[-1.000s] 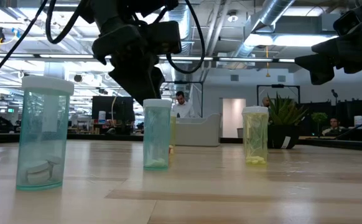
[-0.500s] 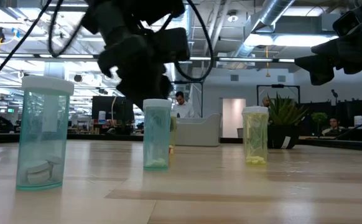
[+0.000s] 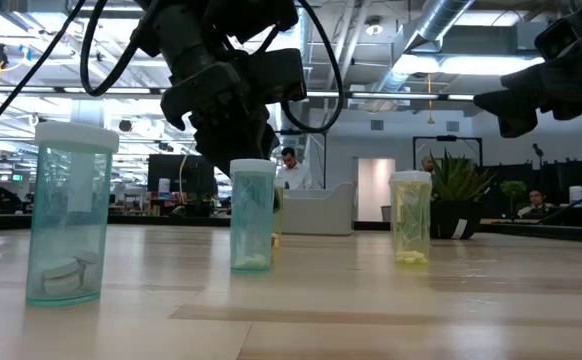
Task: Pick and place pill bottles into a basket
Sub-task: Put the top yellow pill bottle into the gray bin
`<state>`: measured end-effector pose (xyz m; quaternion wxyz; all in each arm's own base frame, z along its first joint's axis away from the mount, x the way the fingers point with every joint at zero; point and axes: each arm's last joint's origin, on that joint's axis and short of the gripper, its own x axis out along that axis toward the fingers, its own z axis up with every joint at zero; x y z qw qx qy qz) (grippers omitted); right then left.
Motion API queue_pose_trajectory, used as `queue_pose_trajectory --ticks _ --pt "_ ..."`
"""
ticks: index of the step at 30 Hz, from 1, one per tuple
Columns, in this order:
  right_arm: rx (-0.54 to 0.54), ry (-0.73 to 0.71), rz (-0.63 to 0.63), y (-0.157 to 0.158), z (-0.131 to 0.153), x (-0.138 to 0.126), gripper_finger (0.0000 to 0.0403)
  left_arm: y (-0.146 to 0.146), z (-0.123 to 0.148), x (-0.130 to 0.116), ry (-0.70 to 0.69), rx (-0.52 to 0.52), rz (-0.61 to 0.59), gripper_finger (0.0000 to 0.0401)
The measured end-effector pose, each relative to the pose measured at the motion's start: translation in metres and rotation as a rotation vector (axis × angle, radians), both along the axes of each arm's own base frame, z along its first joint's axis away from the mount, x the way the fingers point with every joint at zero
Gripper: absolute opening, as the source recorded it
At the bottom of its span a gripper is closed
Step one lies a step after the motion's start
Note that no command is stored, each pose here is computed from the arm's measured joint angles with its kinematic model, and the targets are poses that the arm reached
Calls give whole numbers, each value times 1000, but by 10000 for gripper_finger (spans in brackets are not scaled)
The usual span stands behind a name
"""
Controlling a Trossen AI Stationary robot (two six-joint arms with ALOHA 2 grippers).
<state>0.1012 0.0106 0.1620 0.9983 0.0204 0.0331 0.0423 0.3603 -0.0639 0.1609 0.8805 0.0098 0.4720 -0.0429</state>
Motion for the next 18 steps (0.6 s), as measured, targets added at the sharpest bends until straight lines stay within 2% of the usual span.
queue_pose_trajectory --ticks 4,8,12,18 --pt "0 0 0 0 0 0 230 0 0 0 -4 10 -13 97" --pt "0 1 0 0 0 0 230 2 3 1 -32 57 -12 96" --pt "0 1 0 0 0 0 230 9 16 3 -65 154 40 109" --pt "0 -2 0 0 0 0 230 33 53 1 -203 349 180 106"
